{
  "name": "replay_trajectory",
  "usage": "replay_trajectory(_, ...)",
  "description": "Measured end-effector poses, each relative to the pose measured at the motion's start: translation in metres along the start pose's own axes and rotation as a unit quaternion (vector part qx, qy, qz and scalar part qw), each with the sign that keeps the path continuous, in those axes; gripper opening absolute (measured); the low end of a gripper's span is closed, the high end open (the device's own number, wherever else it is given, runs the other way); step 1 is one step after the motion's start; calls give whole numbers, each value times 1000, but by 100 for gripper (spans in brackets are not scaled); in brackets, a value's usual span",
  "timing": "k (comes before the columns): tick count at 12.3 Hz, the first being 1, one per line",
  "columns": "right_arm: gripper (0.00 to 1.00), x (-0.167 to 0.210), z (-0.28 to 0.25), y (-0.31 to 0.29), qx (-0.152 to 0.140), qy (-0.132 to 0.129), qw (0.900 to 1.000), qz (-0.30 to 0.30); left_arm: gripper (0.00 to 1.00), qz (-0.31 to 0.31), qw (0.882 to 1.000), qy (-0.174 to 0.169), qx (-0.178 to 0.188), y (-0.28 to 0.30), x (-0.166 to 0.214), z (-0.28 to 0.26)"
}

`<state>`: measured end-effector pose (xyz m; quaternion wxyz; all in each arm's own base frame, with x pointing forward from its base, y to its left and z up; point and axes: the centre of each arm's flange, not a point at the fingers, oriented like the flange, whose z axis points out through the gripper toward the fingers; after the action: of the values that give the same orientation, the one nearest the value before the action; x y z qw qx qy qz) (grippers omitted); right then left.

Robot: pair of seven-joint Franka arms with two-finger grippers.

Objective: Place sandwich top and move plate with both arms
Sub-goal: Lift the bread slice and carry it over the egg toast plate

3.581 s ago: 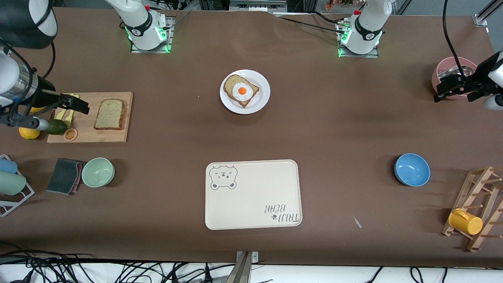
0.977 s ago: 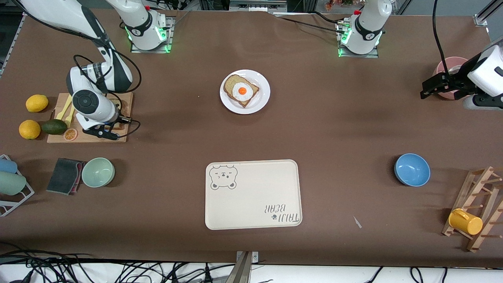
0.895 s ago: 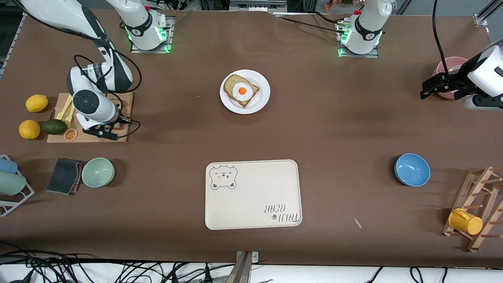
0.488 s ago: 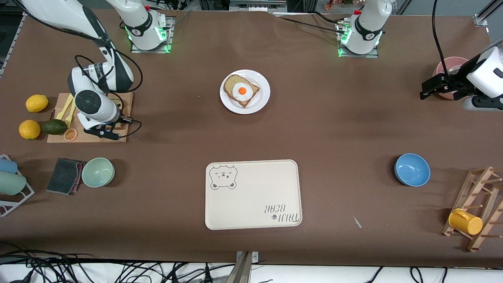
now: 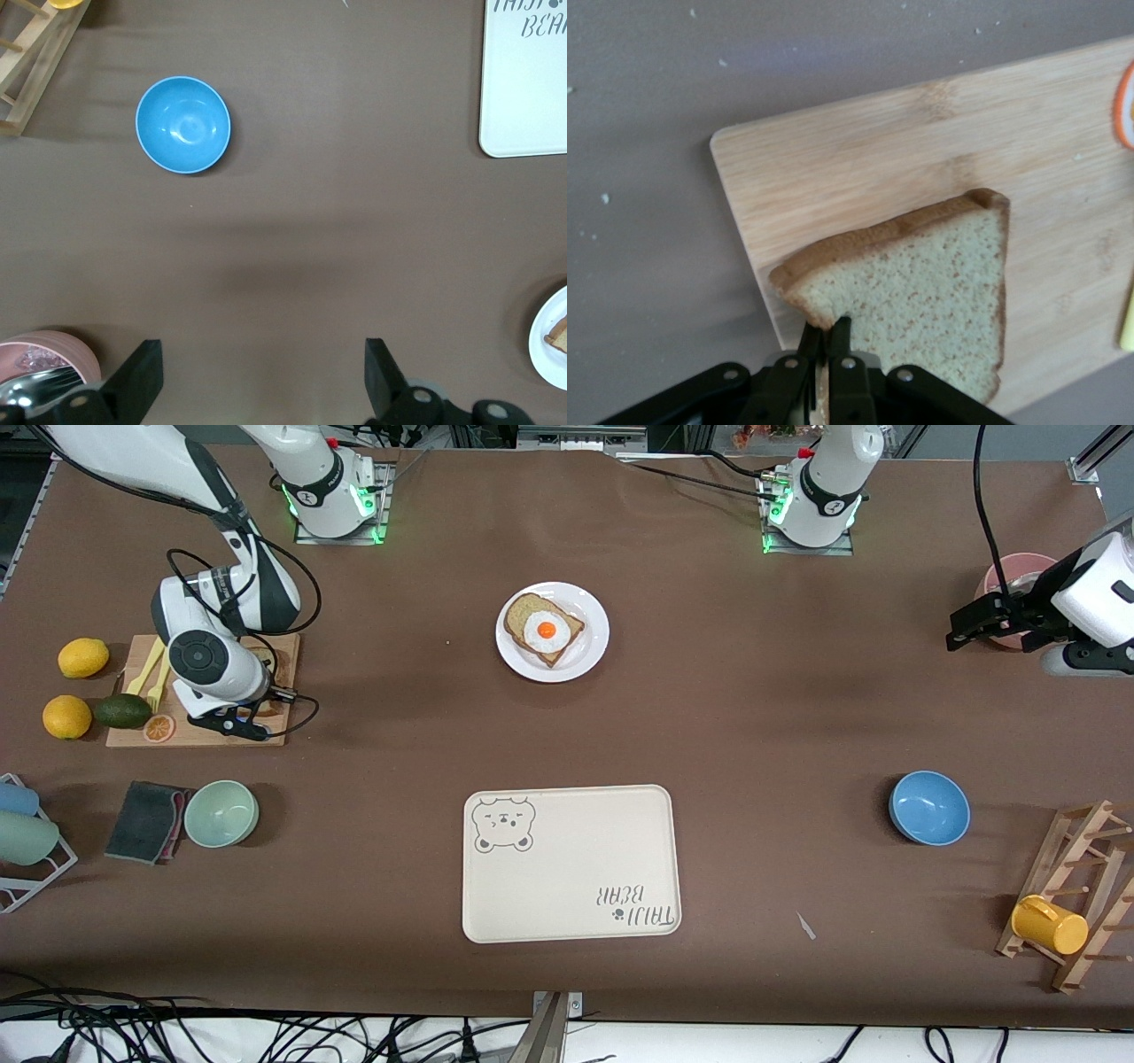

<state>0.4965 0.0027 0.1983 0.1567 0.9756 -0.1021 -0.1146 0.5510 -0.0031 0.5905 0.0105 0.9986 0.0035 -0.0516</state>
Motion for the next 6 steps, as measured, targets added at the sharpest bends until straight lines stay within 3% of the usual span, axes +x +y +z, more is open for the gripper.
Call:
replay_trajectory(4,7,11,-46,-22,-15,3,1000,-13,100,-3,1000,0,0,-3,1,1)
replay_trajectory(6,7,10,-91,-51,-12,-10,1000,-22,100,-5,1000,-3,-5,-4,2,4)
